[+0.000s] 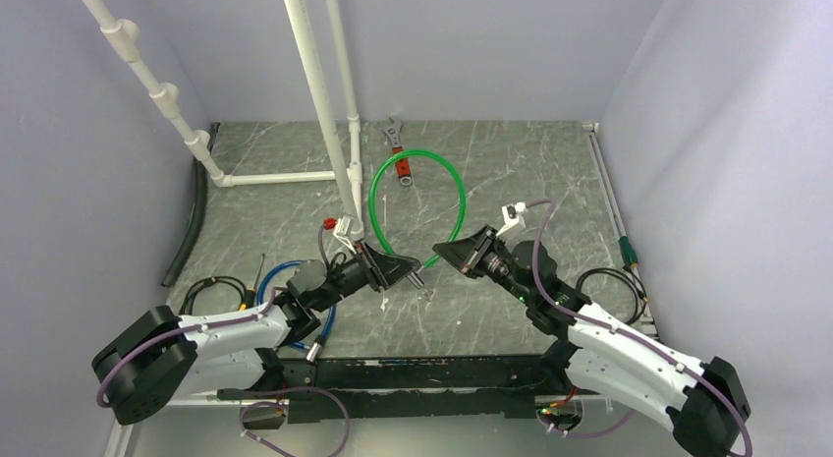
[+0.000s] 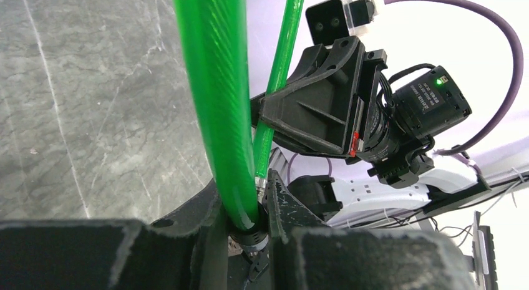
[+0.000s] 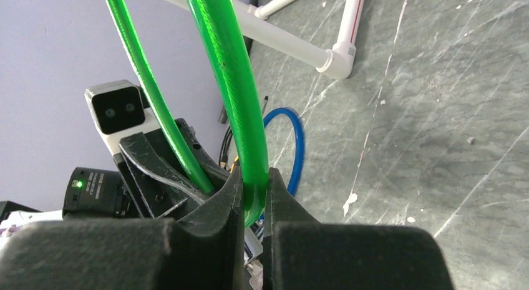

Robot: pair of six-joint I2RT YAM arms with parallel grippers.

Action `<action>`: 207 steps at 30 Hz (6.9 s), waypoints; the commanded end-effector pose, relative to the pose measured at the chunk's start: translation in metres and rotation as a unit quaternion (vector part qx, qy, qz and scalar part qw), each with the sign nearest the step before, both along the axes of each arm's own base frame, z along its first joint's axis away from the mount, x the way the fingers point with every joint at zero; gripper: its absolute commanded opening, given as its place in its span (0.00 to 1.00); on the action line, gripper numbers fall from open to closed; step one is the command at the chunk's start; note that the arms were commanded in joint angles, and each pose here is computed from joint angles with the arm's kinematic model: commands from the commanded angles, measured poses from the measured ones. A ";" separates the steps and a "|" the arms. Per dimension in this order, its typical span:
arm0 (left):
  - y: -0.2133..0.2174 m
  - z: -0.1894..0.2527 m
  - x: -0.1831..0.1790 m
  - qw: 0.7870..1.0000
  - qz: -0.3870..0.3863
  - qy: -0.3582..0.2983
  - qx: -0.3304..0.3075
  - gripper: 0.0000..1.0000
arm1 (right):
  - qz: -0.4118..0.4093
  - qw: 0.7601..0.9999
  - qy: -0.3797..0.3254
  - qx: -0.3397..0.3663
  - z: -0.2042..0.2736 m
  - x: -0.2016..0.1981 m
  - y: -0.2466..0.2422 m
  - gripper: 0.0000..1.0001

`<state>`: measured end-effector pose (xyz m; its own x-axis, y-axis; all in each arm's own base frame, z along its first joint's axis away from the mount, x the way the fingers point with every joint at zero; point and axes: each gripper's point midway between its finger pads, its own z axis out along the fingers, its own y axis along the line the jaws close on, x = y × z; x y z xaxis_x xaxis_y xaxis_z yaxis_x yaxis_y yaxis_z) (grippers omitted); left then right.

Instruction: Unlock with the key

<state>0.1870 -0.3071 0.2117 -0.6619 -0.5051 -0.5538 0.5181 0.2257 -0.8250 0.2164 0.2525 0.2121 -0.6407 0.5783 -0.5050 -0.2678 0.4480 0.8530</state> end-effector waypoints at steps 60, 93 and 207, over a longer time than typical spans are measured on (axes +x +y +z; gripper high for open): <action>0.002 -0.057 0.065 0.983 0.126 0.135 0.006 0.00 | 0.148 0.951 -0.131 -0.237 -0.066 -0.047 0.030 0.63; -0.001 -0.068 0.062 0.982 0.115 0.152 -0.017 0.00 | 0.132 0.949 -0.097 -0.270 -0.102 -0.021 0.063 0.00; -0.041 -0.179 -0.026 0.946 -0.148 0.218 0.187 0.78 | -0.180 0.968 0.109 -0.139 -0.088 0.048 -0.060 0.00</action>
<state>0.1712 -0.3466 0.0468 -0.9469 -0.1246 -0.2963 0.2061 0.4718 -0.8573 0.2538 0.1923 0.1079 -0.6042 0.5159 -0.6073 0.0564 0.7879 0.6132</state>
